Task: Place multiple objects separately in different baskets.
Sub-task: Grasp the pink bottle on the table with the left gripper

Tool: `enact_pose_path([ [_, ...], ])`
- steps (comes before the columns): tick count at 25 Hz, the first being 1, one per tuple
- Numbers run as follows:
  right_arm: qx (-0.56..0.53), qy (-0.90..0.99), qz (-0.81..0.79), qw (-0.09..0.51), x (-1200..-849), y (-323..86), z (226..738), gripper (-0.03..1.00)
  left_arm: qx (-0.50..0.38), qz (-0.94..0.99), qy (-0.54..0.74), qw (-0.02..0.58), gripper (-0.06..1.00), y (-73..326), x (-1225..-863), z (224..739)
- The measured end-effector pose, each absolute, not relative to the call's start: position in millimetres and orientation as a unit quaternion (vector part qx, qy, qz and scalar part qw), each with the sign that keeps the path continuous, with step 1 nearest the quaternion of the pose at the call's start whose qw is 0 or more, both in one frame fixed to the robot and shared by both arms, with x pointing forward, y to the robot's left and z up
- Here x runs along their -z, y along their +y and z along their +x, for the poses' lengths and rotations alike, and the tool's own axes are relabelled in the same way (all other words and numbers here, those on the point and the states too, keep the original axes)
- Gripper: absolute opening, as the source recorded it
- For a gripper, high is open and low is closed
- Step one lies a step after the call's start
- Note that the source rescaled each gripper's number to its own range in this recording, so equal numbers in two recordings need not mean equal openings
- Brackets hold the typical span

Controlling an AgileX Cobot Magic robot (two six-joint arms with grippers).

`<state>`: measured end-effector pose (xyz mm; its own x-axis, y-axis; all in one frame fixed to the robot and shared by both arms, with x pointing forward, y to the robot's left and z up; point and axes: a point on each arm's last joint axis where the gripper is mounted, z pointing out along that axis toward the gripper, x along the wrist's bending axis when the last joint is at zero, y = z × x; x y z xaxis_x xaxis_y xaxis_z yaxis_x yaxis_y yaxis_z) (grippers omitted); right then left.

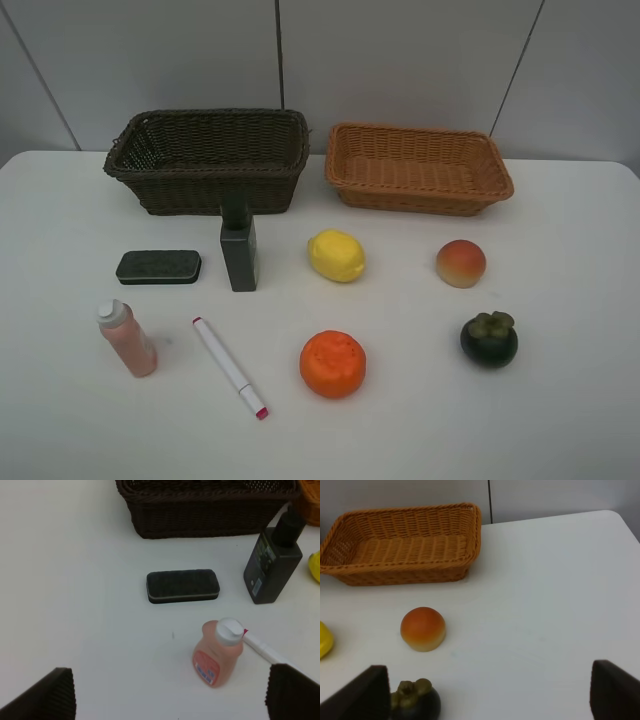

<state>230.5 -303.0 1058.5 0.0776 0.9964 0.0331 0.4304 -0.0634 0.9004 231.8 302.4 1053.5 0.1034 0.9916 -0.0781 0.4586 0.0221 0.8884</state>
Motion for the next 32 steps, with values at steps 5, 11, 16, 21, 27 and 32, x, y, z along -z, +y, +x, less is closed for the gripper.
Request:
enact_pose_path([
  [5,-0.372,0.569,0.627,0.381,-1058,-303,230,0.84,-0.325,0.619,0.585,0.410,1.00,302,-1053,232],
  [11,-0.372,0.569,0.627,0.381,-1058,-303,230,0.84,-0.325,0.619,0.585,0.411,1.00,302,-1054,232],
  [16,-0.372,0.569,0.627,0.381,-1058,-303,230,0.84,-0.287,0.644,0.609,0.363,1.00,299,-1053,254],
  [21,-0.372,0.569,0.627,0.381,-1058,-303,230,0.84,-0.195,0.687,0.654,0.249,1.00,292,-1066,303],
  [27,-0.372,0.569,0.627,0.381,-1058,-303,230,0.84,-0.085,0.708,0.681,0.164,1.00,275,-1081,380],
  [32,-0.372,0.569,0.627,0.381,-1058,-303,230,0.84,-0.007,0.729,0.674,0.120,1.00,250,-1064,427],
])
